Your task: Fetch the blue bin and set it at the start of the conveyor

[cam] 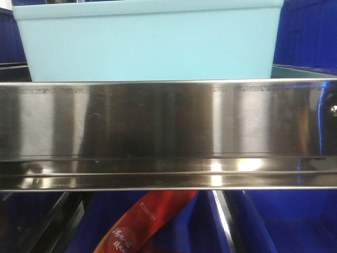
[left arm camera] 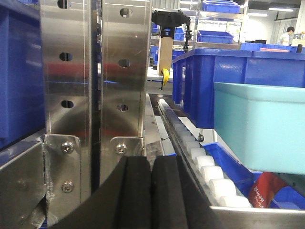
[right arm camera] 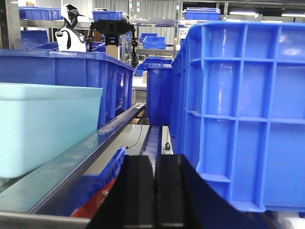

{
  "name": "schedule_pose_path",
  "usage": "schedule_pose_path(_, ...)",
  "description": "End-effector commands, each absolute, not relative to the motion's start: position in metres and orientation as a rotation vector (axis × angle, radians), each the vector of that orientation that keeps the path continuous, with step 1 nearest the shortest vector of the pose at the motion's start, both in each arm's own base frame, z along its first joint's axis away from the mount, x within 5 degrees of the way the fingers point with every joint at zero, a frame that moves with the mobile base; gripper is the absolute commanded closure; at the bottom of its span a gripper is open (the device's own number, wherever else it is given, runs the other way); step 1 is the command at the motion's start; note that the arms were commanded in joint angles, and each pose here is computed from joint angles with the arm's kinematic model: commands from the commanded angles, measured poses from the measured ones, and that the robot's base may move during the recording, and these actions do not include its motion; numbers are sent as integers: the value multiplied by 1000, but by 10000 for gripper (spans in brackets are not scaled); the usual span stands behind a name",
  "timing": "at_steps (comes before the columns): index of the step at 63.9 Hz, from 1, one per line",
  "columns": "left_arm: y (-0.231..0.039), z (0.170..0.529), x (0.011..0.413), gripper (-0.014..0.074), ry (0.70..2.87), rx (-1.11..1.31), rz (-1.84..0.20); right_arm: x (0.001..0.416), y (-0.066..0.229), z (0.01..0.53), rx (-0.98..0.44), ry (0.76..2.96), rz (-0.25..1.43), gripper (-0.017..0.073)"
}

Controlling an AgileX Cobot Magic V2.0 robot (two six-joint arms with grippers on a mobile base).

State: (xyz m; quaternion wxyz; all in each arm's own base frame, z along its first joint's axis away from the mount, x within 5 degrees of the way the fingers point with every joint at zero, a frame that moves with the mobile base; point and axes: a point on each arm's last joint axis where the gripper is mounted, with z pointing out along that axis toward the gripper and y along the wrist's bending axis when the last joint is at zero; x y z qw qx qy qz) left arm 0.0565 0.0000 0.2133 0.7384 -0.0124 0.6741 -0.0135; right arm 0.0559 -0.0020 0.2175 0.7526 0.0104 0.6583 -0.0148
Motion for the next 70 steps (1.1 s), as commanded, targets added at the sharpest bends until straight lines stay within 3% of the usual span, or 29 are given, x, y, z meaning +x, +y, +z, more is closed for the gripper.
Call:
schedule_pose_path(1,0,216,56,704,1456,-31,-28,55,-2,220,19,1408,-42,724)
schedule_pose_path(70,0,222,54,704,1487,-34,-28,54,-2,228,19,1323,-44,724)
